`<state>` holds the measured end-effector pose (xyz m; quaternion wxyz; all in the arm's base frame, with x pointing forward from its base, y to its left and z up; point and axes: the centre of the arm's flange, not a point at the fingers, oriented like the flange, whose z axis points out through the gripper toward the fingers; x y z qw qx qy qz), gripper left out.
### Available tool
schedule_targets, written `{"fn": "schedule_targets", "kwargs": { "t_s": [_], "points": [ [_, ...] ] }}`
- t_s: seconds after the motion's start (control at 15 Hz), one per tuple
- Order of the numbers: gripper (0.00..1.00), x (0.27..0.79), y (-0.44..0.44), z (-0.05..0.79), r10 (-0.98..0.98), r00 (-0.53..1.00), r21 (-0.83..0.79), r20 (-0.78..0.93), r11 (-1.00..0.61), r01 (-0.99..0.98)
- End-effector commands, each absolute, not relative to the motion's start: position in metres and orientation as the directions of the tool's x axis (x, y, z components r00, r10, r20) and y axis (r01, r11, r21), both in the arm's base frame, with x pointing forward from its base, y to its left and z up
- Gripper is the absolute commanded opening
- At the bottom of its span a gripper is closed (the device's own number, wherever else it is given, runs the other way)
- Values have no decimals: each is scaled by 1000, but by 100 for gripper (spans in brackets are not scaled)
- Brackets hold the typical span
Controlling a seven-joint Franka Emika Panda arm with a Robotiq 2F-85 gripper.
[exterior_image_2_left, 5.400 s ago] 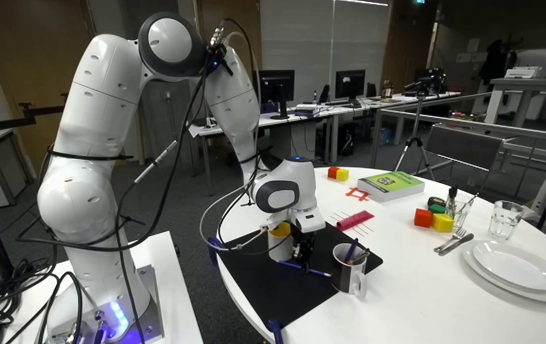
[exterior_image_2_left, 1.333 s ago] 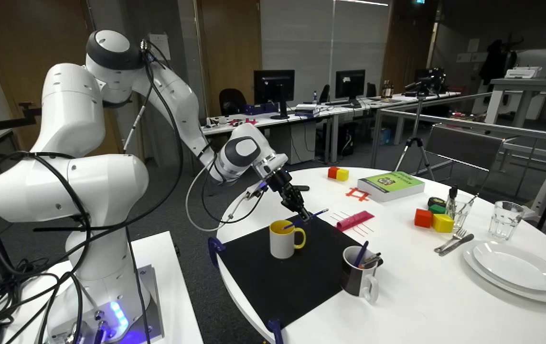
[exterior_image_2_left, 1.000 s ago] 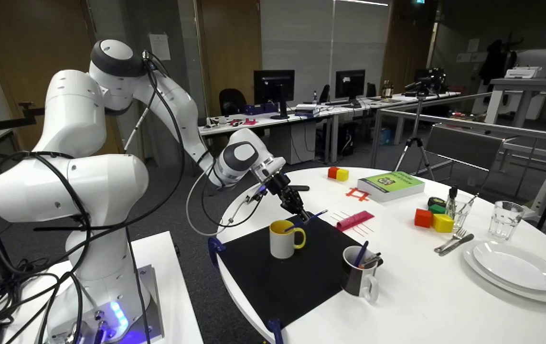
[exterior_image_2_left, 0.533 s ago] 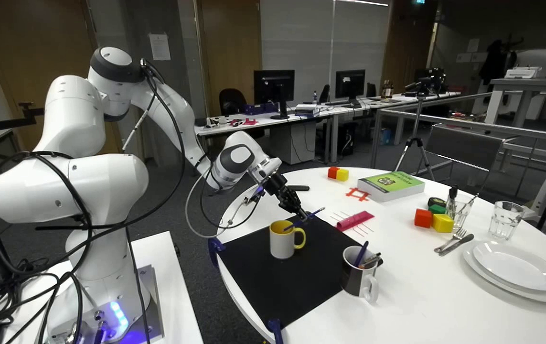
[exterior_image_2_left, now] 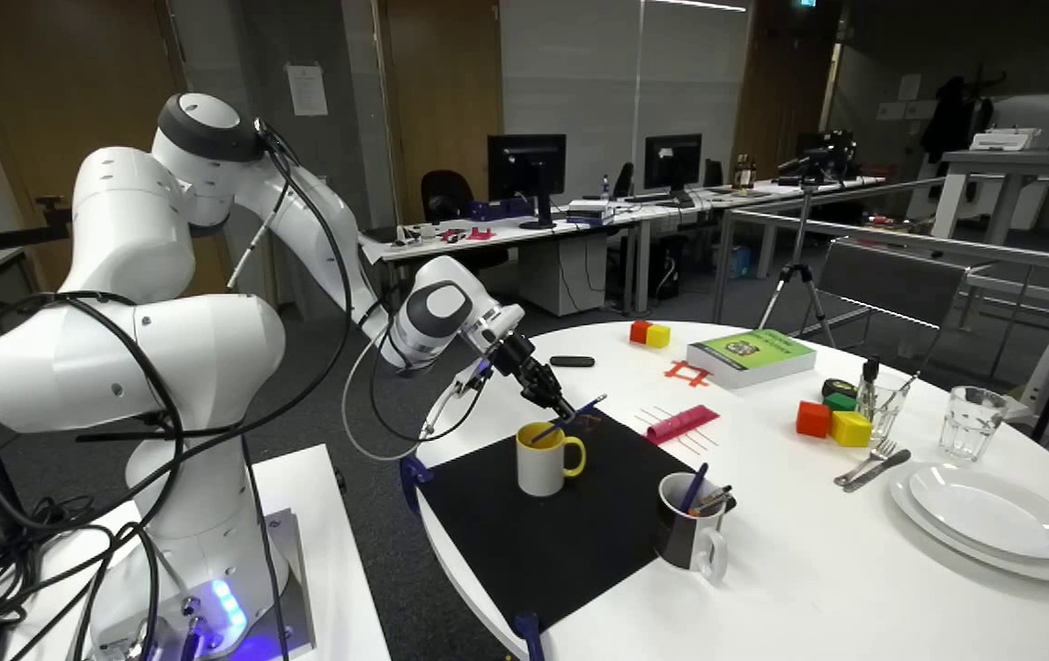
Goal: Put the pencil into the white cup
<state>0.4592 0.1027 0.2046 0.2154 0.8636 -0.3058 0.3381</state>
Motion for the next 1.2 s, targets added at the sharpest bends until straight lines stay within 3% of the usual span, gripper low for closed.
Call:
{"fn": "schedule_targets", "kwargs": {
  "t_s": [0.0, 0.13, 0.2, 0.33, 0.87, 1.13],
  "points": [
    [2, 436, 102, 210, -337, 596, 171, 729, -753, -635],
    [2, 431, 103, 210, -325, 603, 179, 728, -760, -625],
    [32, 429, 103, 210, -319, 612, 188, 723, -762, -619],
    [39, 427, 104, 210, -308, 616, 195, 725, -766, -613],
    [99, 421, 104, 217, -314, 609, 183, 729, -767, -615],
    [100, 415, 96, 236, -348, 573, 136, 742, -759, -637]
  ]
}}
